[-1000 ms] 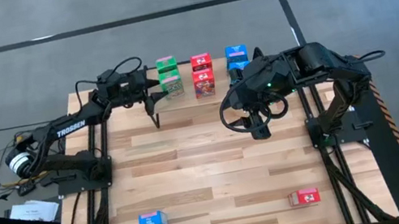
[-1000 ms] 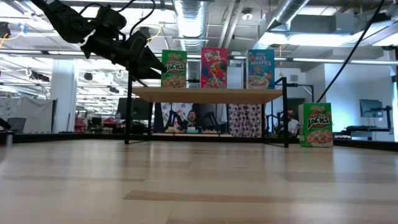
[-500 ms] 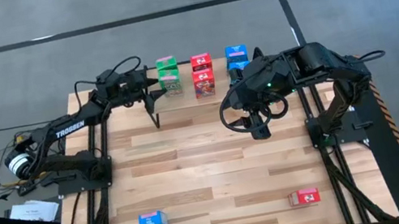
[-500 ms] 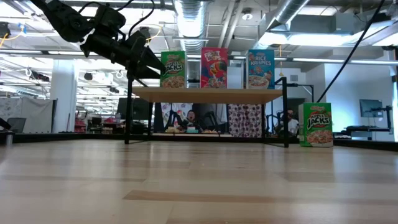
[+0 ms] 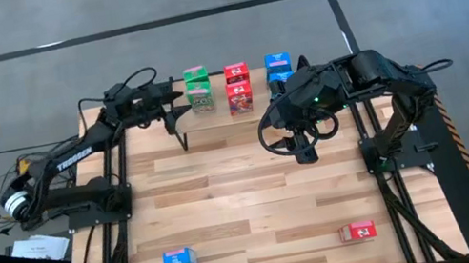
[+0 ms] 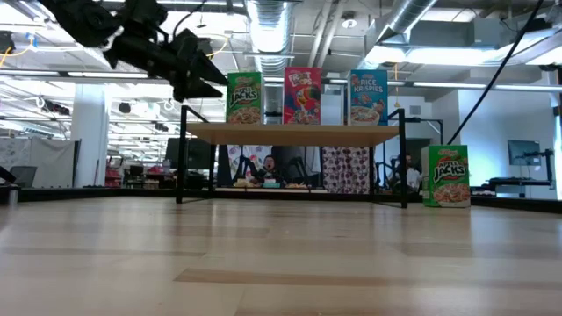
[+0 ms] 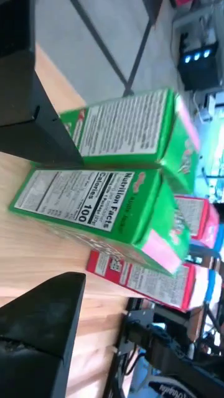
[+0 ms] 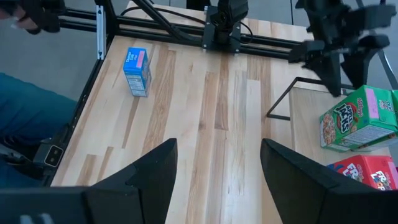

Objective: Stack cereal on shelf
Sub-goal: Put the red cereal box on the shelf aligned with the other red cereal boxes

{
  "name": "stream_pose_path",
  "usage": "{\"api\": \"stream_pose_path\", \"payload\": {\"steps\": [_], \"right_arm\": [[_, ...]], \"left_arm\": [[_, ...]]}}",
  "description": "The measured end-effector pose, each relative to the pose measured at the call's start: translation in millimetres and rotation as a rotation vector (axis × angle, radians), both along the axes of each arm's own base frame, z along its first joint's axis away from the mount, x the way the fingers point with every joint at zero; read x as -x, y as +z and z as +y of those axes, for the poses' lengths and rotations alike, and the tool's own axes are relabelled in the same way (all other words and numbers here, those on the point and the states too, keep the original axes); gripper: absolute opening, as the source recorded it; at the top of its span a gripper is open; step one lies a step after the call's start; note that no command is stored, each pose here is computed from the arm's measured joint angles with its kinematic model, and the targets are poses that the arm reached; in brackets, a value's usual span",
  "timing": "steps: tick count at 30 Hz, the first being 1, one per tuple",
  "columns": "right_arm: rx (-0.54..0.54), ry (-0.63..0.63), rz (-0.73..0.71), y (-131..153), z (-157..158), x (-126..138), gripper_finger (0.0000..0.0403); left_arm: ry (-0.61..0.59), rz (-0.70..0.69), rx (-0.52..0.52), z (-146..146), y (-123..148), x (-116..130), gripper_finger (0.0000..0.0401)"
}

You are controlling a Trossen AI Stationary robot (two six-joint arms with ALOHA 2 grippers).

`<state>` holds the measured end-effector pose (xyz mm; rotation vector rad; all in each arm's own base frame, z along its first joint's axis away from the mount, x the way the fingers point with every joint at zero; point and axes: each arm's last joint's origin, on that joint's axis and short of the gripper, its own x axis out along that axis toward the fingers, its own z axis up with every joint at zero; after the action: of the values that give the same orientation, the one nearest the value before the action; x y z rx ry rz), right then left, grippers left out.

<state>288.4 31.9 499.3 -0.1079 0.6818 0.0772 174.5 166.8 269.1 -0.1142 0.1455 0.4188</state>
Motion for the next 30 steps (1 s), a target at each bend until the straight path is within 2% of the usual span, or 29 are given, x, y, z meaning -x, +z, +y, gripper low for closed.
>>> {"api": "stream_pose_path", "payload": {"steps": [6, 10, 18, 24, 30], "right_arm": [[0.000, 0.000, 0.000, 0, 0, 0, 0.0256], [0.001, 0.000, 0.011, -1, 0, 1, 0.0256], [-0.078, -0.109, 0.254, -19, -1, 15, 0.0256], [-0.108, -0.129, 0.326, -35, 10, 9, 0.0256], [-0.084, -0.093, 0.436, -60, 29, 3, 0.0256]], "left_arm": [[0.033, -0.021, 0.015, -16, 16, 16, 0.0279], [-0.005, -0.046, 0.020, -26, 24, 24, 0.0279], [-0.172, -0.114, 0.049, -44, 36, 32, 0.0279], [-0.252, -0.149, 0.058, -60, 43, 31, 0.0279], [-0.286, -0.153, 0.099, -68, 43, 28, 0.0279]]}}
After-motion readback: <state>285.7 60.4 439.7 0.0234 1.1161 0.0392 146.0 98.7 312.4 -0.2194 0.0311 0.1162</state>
